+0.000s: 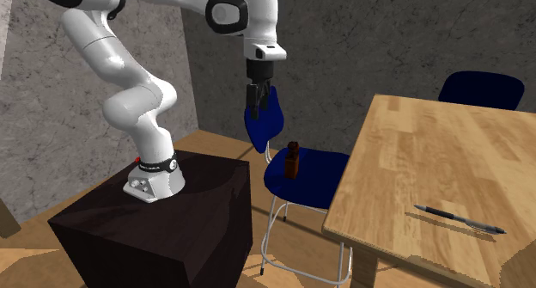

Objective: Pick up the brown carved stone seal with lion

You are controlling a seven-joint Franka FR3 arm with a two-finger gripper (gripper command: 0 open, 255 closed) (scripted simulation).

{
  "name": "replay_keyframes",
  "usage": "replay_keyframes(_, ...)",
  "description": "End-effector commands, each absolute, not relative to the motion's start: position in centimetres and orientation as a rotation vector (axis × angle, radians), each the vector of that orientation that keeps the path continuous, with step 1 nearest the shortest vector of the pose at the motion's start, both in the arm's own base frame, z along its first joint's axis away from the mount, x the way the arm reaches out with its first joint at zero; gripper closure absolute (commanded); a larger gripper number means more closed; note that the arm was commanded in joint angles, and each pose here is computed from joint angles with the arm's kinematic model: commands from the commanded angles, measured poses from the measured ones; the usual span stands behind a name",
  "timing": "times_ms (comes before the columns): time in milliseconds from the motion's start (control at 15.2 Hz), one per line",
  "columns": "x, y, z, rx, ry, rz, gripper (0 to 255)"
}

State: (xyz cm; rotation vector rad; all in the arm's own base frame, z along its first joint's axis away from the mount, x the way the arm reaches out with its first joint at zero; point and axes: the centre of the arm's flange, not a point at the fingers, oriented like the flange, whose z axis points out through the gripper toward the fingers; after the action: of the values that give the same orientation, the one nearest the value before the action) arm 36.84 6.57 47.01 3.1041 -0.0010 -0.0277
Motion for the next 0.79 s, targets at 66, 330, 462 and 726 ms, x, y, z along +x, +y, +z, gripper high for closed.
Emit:
replay_keyframes(66, 38.4, 8.7, 44.0, 3.114, -0.011, -0.018, 0)
replay_keyframes(330, 40.6, 11.6, 40.4, 3.125, -0.023, -0.008, 0)
replay_keyframes(462, 41.6, 13.1, 38.5, 3.131, -0.029, -0.003, 0)
replay_keyframes(726, 43.8, 16.0, 34.9, 3.143, -0.040, 0.007, 0)
